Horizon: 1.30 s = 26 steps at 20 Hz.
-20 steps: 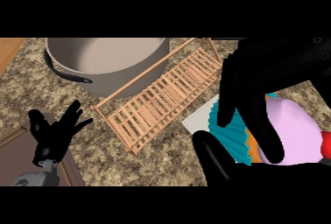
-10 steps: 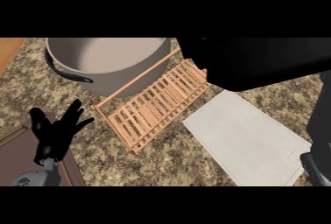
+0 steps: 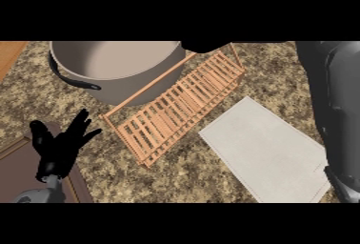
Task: Pick the cupcake from the placemat and place it in the tiered shelf
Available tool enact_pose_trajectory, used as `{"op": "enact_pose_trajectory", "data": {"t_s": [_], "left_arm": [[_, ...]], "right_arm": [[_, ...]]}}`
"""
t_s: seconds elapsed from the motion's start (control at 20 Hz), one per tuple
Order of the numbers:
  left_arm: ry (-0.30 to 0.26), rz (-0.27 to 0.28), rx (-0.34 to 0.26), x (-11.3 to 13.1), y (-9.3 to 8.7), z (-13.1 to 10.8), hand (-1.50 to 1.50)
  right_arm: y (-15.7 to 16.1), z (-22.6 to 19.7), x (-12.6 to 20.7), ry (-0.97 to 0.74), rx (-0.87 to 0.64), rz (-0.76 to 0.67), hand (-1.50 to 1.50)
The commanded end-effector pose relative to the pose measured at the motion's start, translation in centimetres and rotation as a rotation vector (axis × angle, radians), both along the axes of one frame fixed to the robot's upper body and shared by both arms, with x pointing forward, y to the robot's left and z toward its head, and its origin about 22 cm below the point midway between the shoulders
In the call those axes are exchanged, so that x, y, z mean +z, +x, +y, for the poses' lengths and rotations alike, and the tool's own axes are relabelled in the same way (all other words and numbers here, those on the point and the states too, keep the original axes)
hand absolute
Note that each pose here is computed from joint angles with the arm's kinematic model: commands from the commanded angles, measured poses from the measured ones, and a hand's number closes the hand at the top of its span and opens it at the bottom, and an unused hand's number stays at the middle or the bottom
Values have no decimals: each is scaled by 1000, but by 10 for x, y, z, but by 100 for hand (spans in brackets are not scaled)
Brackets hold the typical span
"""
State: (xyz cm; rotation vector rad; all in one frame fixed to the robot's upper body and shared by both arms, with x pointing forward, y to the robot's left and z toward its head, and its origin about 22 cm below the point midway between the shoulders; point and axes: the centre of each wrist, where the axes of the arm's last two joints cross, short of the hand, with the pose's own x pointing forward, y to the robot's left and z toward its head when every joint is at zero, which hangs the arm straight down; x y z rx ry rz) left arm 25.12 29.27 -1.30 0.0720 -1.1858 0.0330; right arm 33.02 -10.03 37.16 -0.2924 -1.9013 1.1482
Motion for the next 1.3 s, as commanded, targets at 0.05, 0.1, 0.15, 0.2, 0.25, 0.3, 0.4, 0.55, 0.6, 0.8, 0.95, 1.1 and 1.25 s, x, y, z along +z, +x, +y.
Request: {"op": "enact_pose_trajectory", "data": {"t_s": [0.05,0.1,0.15,0.2,0.25,0.3,0.4,0.55,0.6,0.8,0.95,1.1,1.25], "left_arm": [[-1,73,8,-13,-11,-1,0],[31,68,-1,-6,-4,7,0],[-3,63,26,-1,-1,-7,0],[19,65,19,-13,-10,-11,0],[-6,68,14,-13,7,4,0],[17,66,12,-14,11,-15,0],[-1,82,10,-7,6,-11,0],[-4,68,6,-21,-7,0,0],[25,71,18,-14,-7,4,0],[15,77,33,-12,7,1,0],[8,82,15,-7,0,0,0],[14,69,7,-13,-2,4,0],[24,76,21,-20,-11,9,0]], "right_arm": [[26,18,-8,-4,-9,-4,150],[29,15,-8,-22,-19,-19,150],[35,18,-14,-35,-1,-27,150],[33,17,-13,-23,-18,-2,150],[31,24,-33,-2,1,-15,150],[34,36,-42,5,11,-25,150],[39,34,-27,19,5,-34,150],[49,28,-37,35,35,-25,150],[52,32,-40,22,49,-27,150],[52,25,-28,7,66,-30,150],[49,38,-37,-56,51,-84,150],[67,13,-33,77,10,5,150],[68,17,-39,225,-40,87,-150]]}}
